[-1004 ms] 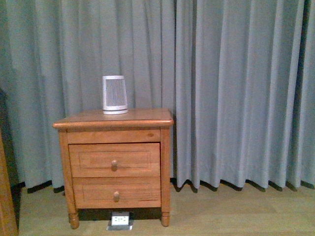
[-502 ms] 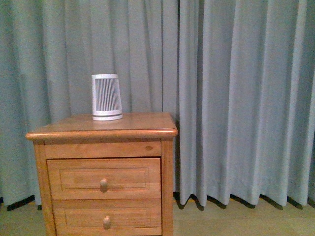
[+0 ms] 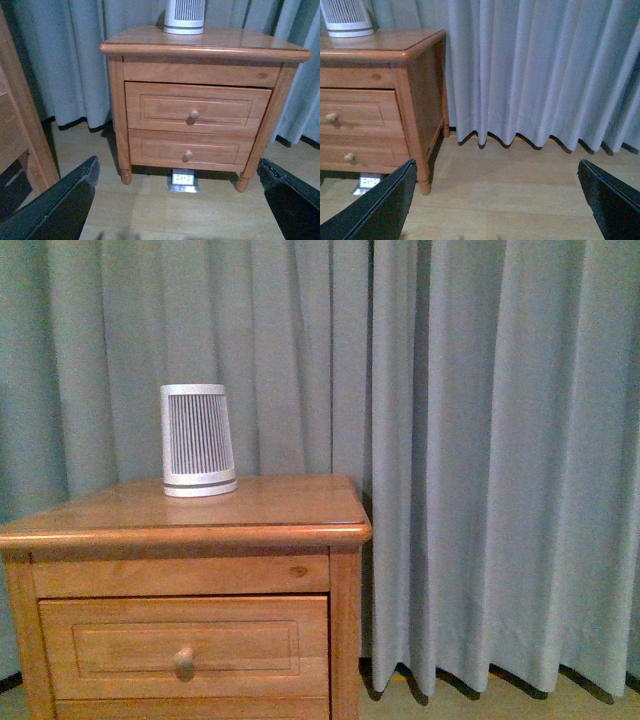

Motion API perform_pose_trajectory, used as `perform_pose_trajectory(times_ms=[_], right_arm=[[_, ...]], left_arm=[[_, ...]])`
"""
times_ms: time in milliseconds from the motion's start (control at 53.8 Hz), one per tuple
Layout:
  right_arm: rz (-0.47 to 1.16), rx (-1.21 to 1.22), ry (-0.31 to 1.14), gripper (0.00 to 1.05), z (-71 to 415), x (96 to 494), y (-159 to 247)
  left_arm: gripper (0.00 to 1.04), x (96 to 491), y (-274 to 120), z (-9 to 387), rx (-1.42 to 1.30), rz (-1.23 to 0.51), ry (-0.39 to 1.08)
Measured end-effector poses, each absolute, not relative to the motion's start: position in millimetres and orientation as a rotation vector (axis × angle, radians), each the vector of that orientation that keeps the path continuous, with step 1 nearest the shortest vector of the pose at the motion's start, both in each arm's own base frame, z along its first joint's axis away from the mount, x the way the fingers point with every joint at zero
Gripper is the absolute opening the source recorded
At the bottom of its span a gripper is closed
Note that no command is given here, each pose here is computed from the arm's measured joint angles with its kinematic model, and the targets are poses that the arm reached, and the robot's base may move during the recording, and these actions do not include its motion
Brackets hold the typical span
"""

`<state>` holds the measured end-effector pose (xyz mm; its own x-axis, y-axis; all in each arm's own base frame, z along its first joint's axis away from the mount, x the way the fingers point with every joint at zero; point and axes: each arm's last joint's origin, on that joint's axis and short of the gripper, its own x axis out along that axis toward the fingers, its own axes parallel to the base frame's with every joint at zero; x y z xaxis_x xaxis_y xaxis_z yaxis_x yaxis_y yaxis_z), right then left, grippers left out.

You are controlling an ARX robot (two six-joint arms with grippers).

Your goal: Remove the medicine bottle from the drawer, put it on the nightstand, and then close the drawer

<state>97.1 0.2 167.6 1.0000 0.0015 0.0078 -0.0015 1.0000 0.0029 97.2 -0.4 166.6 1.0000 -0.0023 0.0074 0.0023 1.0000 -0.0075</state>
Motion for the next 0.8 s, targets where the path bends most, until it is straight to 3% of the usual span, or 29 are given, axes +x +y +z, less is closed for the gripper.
perform_pose_trajectory(times_ms=[74,205,390,576,800], right_arm=[[0.002,0.003,-0.007,0.98,167.6,97.1,0.2],[0.002,0.003,-0.008,0.98,167.6,97.1,0.2],[0.002,0.003,-0.008,0.98,167.6,97.1,0.2],[0.002,0.003,-0.008,0.98,167.6,97.1,0.2],[0.002,0.003,-0.008,0.98,167.6,97.1,0.2]], left_arm=[[0.98,97.5,-0.3,166.0,-0.015,0.008,0.004],[0.98,103.1,0.2,159.2,-0.099,0.107,0.199],[0.98,131.2,-1.6,169.4,-0.101,0.08,0.16],[0.98,213.2,-13.0,185.6,-0.062,0.073,0.061],[0.98,312.0,-37.3,138.2,-0.049,0.088,0.17]])
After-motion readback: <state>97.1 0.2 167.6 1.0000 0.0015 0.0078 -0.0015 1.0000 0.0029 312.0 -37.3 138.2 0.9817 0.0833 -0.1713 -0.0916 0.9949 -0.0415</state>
